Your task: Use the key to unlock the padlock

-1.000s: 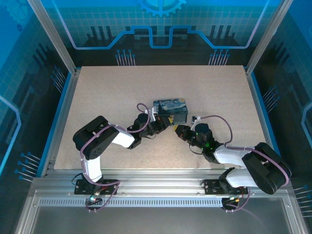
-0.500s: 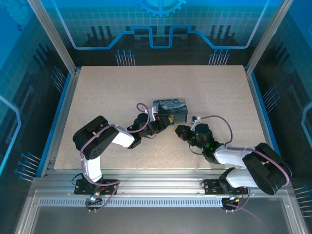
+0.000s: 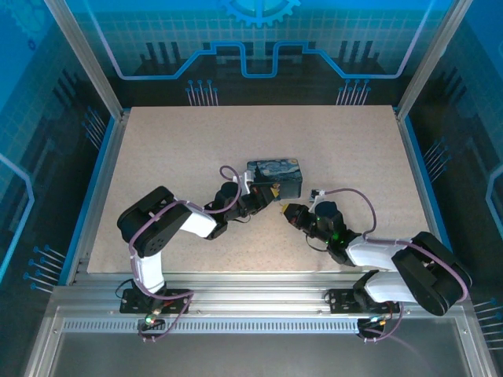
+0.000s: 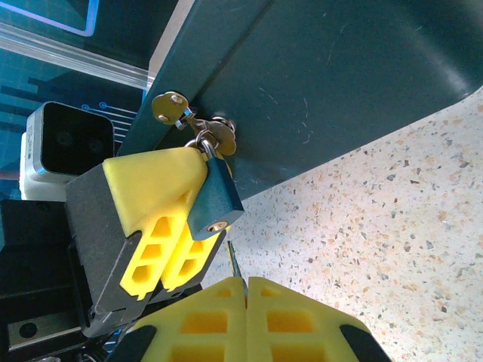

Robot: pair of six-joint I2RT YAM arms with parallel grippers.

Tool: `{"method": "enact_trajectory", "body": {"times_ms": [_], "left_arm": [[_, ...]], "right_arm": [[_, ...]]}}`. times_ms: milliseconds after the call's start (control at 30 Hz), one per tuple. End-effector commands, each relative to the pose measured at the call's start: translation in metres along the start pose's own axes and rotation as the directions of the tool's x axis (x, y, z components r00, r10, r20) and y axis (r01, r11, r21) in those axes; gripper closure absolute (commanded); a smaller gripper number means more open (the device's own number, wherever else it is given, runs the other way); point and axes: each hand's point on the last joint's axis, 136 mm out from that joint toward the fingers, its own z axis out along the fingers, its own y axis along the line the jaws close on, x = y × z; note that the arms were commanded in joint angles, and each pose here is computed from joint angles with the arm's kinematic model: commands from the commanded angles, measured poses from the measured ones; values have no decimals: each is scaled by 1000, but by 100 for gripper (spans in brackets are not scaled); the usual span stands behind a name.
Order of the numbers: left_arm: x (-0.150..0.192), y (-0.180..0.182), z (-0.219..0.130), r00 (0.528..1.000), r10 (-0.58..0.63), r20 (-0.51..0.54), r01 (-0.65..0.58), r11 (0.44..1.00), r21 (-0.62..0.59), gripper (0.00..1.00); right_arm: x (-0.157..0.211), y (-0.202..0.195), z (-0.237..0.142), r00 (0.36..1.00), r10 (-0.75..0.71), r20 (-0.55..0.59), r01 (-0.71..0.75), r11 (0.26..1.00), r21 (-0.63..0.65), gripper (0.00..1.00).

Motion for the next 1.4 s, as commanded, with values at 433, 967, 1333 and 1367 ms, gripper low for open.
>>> {"method": "enact_trajectory", "body": {"times_ms": [433,967,1333,1367], "left_arm": [[-5,-17,0,1000,1,8,-1,997,76,100],[-6,-20,1,1000,-27,12,25,993,114,100],[-7,-28,-2,999,-34,12,32,989,145,100],[-7,-30,-2,999,-33,11,31,988,148,100]], "right_arm": [[-8,20,12,1000,-11,17,12,999,-36,100],[-18,28,12,990,116,86,-107,989,-97,100],[-11,20,27,973,193,127,-182,979,-94,100],[-11,20,28,973,194,129,-181,978,-104,100]]}}
